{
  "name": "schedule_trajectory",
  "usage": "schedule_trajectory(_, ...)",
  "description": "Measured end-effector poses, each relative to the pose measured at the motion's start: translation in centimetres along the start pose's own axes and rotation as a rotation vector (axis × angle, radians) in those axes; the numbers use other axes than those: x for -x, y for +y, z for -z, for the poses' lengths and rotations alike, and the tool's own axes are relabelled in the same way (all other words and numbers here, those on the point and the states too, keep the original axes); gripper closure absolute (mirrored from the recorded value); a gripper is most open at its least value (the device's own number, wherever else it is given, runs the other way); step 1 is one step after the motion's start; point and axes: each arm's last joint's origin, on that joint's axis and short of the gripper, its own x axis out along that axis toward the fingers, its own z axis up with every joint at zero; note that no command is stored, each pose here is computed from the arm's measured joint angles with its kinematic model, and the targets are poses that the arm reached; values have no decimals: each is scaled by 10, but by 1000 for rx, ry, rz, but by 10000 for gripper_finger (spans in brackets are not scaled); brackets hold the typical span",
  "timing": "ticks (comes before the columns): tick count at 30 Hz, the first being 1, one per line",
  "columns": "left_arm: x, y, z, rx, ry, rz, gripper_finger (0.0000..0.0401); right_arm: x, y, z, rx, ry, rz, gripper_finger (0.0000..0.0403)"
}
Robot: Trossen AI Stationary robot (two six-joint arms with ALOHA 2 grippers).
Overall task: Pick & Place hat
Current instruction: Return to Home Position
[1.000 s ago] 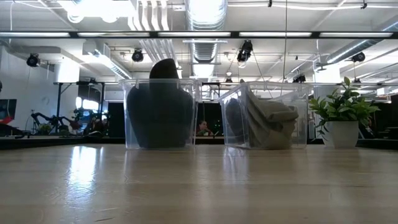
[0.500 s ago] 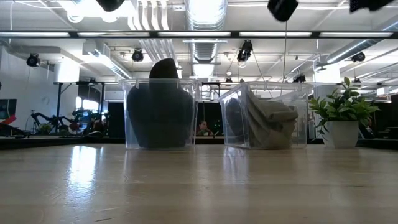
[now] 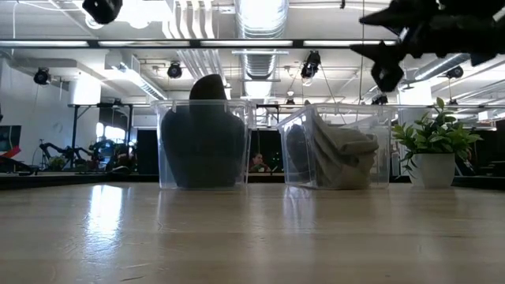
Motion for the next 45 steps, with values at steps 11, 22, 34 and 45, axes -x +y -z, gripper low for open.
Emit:
schedule_trajectory(11, 4, 22, 47, 58, -129, -141, 298, 23, -9, 29, -64, -24, 101, 211)
schedule_trajectory(22, -3, 42, 100, 207, -13, -191, 298, 28, -24, 53, -72, 32, 196, 211)
schedule_trajectory(34, -4, 66, 166, 196, 170, -279, 298, 32, -33, 69, -83, 83, 227, 211)
schedule_trajectory(45, 1, 66, 170, 199, 87, -200, 298, 52, -32, 78, -79, 84, 210, 211)
